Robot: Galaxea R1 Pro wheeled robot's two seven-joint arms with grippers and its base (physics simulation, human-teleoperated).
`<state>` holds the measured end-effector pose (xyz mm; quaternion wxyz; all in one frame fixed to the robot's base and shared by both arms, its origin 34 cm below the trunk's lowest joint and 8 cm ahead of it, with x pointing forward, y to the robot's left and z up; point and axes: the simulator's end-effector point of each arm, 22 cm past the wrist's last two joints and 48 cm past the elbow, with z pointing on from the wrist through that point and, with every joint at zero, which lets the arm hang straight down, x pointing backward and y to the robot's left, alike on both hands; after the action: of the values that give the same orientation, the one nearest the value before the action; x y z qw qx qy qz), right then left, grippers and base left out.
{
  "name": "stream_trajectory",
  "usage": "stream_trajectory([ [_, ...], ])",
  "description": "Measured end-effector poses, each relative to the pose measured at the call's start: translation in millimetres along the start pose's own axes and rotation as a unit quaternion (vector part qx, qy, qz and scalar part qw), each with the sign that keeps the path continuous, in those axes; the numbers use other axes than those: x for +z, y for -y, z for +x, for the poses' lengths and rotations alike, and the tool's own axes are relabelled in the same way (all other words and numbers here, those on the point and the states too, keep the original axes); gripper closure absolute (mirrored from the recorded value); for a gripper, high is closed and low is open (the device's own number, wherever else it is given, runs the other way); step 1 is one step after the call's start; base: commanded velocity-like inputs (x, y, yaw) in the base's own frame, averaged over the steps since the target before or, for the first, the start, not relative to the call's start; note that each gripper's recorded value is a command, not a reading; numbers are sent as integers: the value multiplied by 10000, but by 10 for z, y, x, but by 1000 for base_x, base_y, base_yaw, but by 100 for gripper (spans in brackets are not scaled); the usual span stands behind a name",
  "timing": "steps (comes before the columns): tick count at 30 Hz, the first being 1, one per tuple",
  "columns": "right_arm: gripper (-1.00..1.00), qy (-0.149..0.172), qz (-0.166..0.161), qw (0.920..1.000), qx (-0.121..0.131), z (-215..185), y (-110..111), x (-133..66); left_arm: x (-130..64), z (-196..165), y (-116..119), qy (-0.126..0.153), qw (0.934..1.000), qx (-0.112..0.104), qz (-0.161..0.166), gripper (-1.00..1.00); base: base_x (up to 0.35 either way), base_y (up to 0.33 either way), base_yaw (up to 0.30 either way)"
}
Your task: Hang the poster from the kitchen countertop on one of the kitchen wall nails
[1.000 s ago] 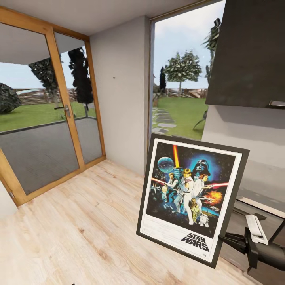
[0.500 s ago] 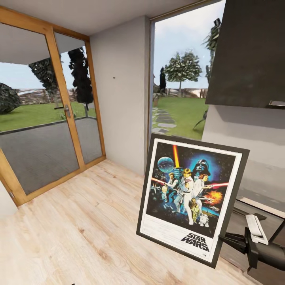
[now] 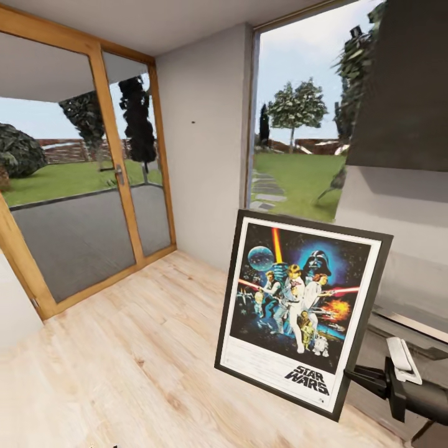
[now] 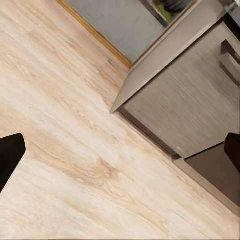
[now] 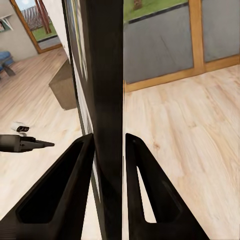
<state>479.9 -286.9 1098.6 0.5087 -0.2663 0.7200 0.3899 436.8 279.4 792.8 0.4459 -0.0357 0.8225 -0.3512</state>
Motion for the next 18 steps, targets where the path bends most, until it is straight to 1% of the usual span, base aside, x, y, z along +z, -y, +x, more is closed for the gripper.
stream_trajectory([
  [12, 100, 1, 2, 10000, -15, -7, -3, -1, -1, -1, -4, 0, 10000, 1, -7, -100, 150, 277, 282],
  [18, 100, 1, 3, 10000, -13, -6, -3, -3, 0, 0, -3, 0, 10000, 0, -7, -100, 171, 277, 72],
])
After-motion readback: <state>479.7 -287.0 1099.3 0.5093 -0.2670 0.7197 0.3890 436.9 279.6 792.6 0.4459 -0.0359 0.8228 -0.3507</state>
